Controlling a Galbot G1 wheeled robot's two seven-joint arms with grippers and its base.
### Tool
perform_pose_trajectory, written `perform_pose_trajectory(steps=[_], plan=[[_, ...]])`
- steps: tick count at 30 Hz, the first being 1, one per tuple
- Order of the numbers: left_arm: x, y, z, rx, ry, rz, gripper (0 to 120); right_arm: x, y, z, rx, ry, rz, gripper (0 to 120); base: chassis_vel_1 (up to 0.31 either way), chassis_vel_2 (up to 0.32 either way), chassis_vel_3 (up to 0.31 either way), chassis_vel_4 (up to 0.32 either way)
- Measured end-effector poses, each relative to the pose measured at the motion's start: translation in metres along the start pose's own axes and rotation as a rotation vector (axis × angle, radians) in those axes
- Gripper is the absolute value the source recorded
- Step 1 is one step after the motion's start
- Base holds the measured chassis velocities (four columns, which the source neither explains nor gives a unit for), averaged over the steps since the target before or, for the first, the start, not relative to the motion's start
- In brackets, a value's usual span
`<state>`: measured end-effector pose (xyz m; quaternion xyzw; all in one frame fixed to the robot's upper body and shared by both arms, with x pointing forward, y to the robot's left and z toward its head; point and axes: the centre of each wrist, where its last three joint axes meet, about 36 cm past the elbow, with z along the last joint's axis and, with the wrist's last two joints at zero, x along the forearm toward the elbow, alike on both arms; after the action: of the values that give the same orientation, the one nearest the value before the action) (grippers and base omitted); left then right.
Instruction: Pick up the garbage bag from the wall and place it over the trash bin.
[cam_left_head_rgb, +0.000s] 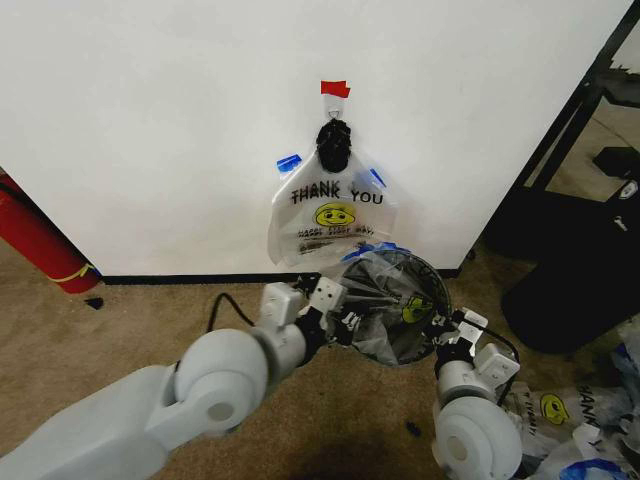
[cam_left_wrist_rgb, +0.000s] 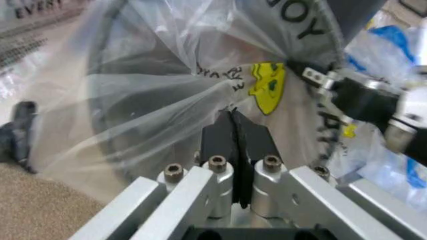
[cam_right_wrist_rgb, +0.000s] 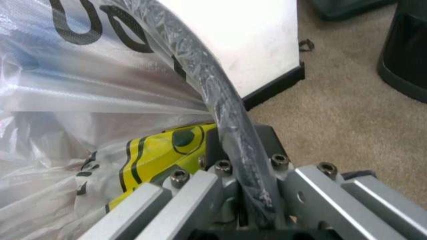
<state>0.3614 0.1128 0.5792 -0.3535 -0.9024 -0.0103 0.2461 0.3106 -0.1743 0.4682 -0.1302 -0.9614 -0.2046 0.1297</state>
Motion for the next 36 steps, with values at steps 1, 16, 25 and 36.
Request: perform_pose_trajectory(steps=[1,16,25,36], plan=[[-0.010,0.000,-0.001,0.004,0.008,-0.008,0,0.000,0.000,0.001,0.004,-0.003,-0.001,0,0.000,0.000,0.000,0.000],[-0.111,-0.022,0.000,0.040,0.091,-0.058,0,0.003,0.000,0.005,0.016,0.000,-0.015,0,0.000,0.000,0.000,0.000],[-0.148,-0.011,0.015,0.034,0.140,-0.145,0,0.007,0.003,0.009,0.019,0.003,-0.037,0,0.000,0.000,0.000,0.000],[-0.176,-0.005,0.025,0.019,0.181,-0.214,0,0.009,0.003,0.009,0.016,0.008,-0.050,0,0.000,0.000,0.000,0.000]])
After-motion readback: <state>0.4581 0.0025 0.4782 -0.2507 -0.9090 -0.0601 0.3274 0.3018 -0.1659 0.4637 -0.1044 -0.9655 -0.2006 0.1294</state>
